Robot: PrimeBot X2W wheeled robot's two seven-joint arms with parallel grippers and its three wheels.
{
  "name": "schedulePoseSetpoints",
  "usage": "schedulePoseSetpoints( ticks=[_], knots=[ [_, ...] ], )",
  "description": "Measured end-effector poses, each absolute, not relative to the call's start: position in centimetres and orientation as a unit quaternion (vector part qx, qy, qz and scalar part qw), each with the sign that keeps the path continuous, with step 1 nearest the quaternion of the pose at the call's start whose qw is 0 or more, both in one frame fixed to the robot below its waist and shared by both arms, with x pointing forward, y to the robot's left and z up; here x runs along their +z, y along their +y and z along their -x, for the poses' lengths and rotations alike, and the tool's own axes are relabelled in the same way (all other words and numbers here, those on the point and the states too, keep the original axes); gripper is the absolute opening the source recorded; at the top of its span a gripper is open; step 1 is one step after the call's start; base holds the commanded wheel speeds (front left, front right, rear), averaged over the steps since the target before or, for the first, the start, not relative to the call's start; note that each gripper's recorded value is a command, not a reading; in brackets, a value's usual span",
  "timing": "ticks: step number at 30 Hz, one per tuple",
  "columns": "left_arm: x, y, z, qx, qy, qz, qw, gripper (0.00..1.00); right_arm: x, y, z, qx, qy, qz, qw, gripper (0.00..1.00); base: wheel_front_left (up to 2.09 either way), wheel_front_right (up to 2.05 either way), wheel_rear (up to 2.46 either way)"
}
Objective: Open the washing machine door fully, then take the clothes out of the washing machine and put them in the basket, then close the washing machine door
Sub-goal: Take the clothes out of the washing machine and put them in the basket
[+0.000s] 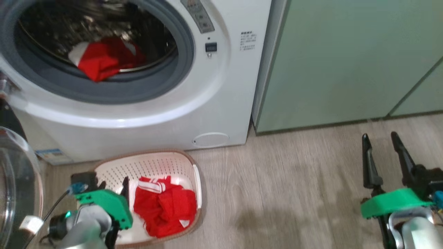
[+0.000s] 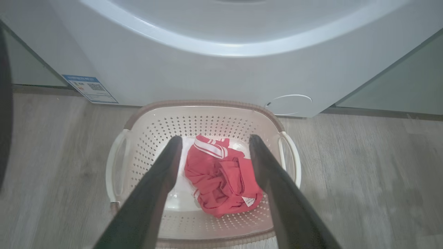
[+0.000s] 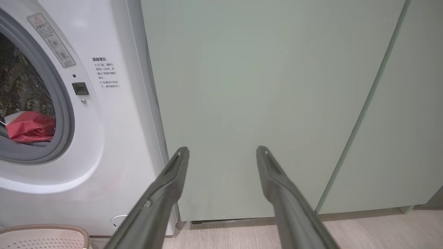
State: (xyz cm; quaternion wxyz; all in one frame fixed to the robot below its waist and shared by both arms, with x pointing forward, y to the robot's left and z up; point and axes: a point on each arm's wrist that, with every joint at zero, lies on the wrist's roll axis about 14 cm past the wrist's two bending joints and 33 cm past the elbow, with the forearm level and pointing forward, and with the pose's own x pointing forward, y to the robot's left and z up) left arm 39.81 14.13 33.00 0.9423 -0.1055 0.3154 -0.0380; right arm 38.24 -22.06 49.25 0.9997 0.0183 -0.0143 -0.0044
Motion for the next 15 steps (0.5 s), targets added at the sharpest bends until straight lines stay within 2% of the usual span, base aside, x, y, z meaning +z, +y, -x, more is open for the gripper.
schedulePoseSetpoints(
  ticks=[7, 15],
  knots=[
    [37.9, 16.9, -40.2, -0.029, 0.211, 0.116, 0.97, 1.0, 50.1, -21.8, -35.9, -0.006, -0.028, -0.026, 0.999, 1.0, 0.0, 0.0, 0.0],
    [43.8, 19.4, -39.2, -0.008, 0.085, 0.128, 0.988, 1.0, 50.5, -21.4, -35.0, -0.005, -0.036, -0.038, 0.999, 1.0, 0.0, 0.0, 0.0]
  ],
)
